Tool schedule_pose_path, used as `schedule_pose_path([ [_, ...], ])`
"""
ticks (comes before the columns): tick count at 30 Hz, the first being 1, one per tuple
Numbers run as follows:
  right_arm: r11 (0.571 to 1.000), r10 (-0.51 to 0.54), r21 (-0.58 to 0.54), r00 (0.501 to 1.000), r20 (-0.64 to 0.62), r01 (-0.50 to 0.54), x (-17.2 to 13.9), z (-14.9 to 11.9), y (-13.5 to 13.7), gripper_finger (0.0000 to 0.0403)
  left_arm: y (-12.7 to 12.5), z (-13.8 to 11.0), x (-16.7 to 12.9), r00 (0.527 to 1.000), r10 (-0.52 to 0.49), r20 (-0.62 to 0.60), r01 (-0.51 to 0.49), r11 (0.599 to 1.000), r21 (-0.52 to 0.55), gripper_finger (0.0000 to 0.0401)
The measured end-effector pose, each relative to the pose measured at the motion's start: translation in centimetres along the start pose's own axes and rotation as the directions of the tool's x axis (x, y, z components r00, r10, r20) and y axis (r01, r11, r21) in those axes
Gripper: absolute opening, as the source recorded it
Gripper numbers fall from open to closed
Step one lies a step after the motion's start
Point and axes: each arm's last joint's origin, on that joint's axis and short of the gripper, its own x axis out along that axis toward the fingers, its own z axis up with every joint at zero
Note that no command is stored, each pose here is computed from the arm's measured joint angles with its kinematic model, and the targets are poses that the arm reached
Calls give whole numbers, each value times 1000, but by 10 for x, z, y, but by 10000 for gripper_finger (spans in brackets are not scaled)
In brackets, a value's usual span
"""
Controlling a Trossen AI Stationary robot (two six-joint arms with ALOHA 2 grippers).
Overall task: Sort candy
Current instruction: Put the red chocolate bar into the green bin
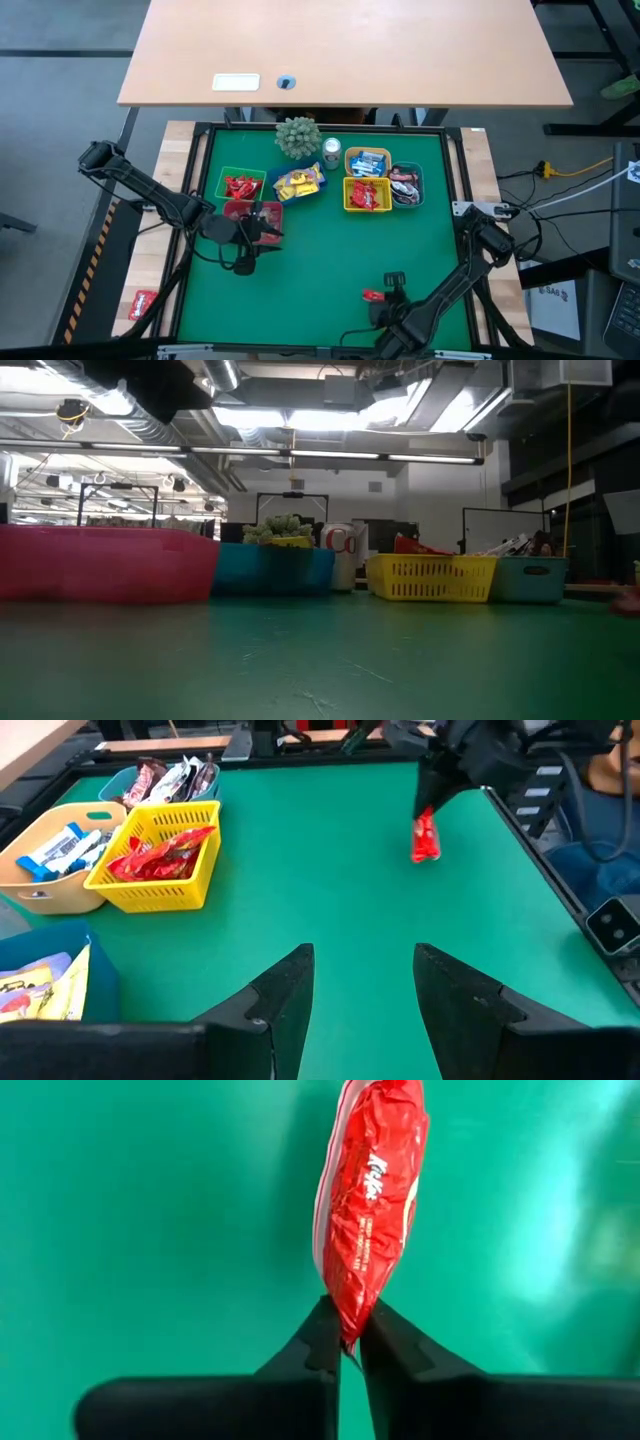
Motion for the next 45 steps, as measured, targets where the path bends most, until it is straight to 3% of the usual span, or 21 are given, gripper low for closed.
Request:
schedule_pose_path([
  [6,995,-90,-37,996,17,91,-20,-1,-30,12,-1,4,0,999,-8,43,9,1000,-17,160],
  [10,994,-81,-74,994,73,86,-37,2,-51,25,-1,9,0,996,-8,87,10,1000,-25,160],
  [19,983,-130,-98,969,210,153,-65,18,-122,14,-3,18,-2,984,-20,178,-13,984,179,160],
  [23,991,-106,-45,952,286,124,-61,40,-151,21,-3,18,-2,983,-20,180,-18,977,210,160],
  [30,995,104,-28,924,369,-101,-43,75,-189,27,-3,17,-2,985,-35,170,-3,976,218,160],
  [35,984,130,48,866,482,-174,-41,92,-215,27,-3,17,-1,985,-32,167,-6,976,220,160],
  [39,964,195,43,807,557,-263,-42,101,-227,27,-2,17,-1,985,-3,171,-34,976,216,160],
  [45,956,198,52,771,606,-287,-43,107,-234,28,-1,17,-1,984,24,174,-67,967,245,160],
])
